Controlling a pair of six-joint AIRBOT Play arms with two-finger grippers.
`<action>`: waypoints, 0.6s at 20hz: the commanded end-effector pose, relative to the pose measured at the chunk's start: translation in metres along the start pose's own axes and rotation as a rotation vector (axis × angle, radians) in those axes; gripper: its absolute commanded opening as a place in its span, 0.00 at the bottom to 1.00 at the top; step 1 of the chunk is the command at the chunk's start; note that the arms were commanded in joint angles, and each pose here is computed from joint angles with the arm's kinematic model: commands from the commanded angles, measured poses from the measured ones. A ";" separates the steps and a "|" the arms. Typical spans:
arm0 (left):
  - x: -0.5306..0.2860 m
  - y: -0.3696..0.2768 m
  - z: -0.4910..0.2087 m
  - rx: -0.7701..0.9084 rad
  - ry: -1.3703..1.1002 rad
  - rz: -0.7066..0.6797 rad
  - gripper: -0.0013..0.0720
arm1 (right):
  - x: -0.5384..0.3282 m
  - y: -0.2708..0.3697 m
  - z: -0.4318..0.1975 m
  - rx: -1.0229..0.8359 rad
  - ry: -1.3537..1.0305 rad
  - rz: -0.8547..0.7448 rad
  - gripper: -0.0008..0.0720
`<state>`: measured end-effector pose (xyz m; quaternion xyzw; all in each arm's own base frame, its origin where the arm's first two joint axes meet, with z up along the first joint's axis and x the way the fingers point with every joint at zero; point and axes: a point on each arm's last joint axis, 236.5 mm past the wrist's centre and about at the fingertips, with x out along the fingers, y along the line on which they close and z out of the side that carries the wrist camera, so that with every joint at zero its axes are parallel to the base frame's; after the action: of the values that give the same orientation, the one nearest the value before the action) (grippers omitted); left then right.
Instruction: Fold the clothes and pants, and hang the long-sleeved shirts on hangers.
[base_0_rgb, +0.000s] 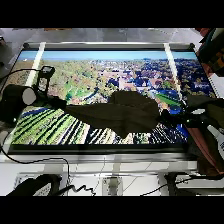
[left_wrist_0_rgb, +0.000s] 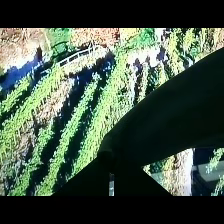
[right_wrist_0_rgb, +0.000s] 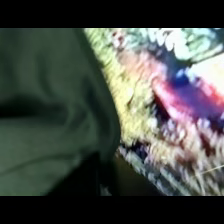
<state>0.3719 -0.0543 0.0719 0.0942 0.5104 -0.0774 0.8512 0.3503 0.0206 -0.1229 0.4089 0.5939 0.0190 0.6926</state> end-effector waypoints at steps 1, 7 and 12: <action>0.004 0.000 -0.001 -0.015 0.009 -0.002 0.04 | 0.002 0.010 0.020 -0.098 -0.061 0.004 0.03; -0.013 0.006 0.052 -0.128 -0.227 0.003 0.04 | -0.116 0.132 0.060 -0.470 -0.313 0.126 0.02; -0.133 0.029 0.141 -0.304 -0.728 -0.024 0.04 | -0.299 0.258 0.028 -0.786 -0.746 0.217 0.02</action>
<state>0.4262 -0.0567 0.1717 -0.0224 0.3200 -0.0377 0.9464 0.4306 0.0144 0.1536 0.2211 0.3282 0.1480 0.9064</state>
